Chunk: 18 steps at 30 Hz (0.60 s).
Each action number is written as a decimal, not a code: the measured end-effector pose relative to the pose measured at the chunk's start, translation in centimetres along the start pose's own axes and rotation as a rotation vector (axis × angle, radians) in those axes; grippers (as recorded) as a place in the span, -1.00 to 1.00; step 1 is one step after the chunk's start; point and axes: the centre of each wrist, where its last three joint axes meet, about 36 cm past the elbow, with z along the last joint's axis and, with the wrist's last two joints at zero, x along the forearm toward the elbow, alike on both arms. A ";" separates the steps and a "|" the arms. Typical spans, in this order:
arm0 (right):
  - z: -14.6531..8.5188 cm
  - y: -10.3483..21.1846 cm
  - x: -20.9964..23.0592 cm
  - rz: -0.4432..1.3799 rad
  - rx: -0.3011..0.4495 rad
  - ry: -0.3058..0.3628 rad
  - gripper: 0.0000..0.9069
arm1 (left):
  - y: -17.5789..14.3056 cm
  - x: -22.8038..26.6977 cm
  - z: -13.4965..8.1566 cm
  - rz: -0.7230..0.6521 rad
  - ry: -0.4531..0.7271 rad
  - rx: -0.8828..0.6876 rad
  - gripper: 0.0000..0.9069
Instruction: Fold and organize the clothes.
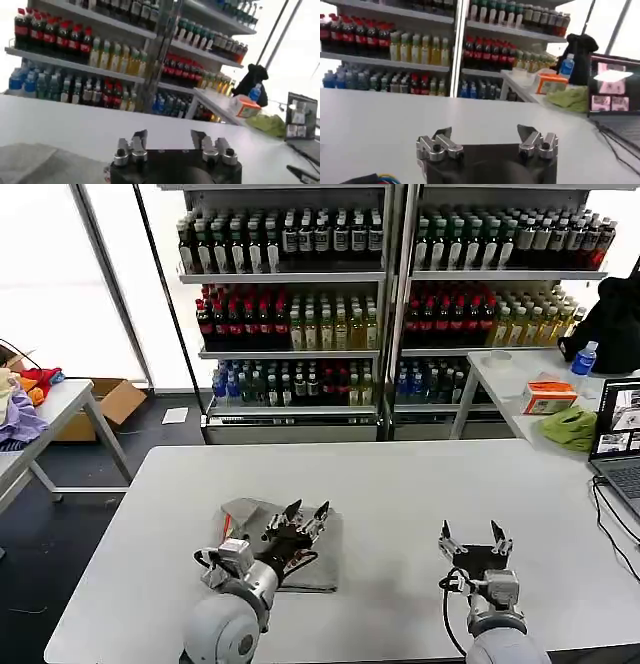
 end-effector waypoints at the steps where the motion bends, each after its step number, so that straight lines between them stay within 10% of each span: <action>1: -0.2 0.1 0.0 -0.019 -0.019 0.006 1.00 | 0.2 0.1 -0.2 -0.009 -0.005 -0.004 1.00; 18: -4.7 6.0 -4.6 -0.497 -0.311 0.189 1.00 | 6.6 5.6 -3.2 -0.271 -0.014 -0.111 1.00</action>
